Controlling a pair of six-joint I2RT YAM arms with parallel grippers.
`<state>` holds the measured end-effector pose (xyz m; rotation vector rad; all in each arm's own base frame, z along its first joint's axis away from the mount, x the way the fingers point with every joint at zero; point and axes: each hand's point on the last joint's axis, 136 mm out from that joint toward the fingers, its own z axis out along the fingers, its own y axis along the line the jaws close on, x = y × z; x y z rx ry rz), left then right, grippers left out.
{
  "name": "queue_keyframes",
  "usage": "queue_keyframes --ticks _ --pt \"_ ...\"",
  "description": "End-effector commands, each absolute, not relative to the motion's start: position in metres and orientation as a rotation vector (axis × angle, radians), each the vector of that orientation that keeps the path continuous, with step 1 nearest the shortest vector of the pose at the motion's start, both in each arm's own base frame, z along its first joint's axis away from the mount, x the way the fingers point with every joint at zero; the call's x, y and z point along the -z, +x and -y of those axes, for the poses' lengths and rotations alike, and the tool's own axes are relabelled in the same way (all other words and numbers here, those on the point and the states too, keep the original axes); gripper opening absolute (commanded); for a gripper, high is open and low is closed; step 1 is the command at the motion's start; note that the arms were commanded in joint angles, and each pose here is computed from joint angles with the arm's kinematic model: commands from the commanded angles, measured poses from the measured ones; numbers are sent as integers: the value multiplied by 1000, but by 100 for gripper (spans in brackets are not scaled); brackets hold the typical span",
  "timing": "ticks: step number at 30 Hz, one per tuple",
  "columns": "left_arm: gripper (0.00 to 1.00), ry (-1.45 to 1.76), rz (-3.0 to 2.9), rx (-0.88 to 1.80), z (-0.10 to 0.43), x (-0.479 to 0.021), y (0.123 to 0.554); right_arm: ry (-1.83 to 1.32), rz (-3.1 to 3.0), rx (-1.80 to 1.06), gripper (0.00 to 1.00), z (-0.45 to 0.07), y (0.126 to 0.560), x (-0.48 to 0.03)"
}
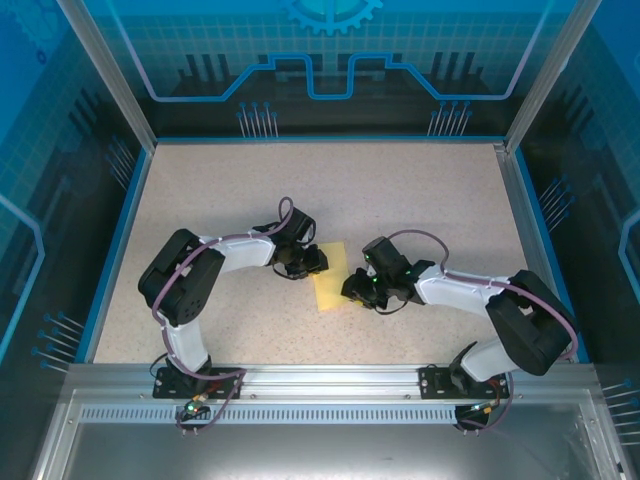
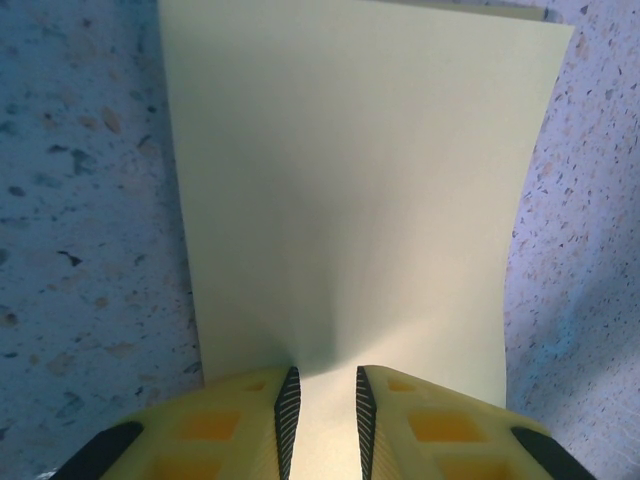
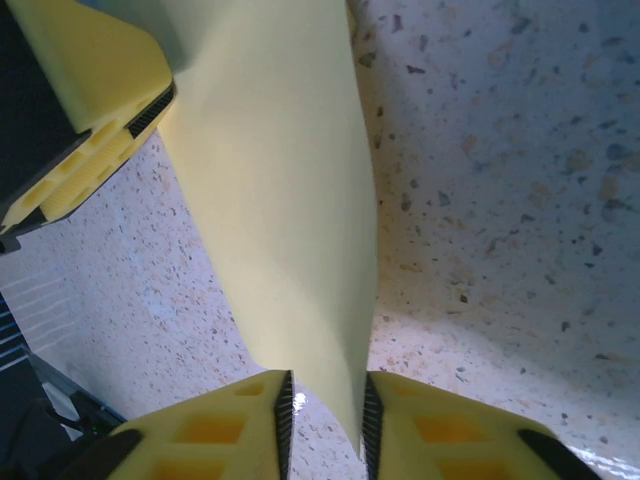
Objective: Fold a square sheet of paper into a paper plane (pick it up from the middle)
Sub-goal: Third fold the triangle at the center of the table.
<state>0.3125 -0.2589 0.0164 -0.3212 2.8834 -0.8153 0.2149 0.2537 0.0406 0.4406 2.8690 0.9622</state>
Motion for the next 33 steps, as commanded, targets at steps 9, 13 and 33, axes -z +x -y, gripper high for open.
queue_keyframes --ticks 9,13,33 --pt "29 -289 -2856 925 269 -33 316 344 -2835 -965 8 -272 231 -52" --pt "29 -257 -2821 925 270 -48 322 322 -2856 -950 9 -284 239 -48" --pt "23 -336 -2852 779 248 -26 350 242 -2823 -968 11 -317 264 -38"
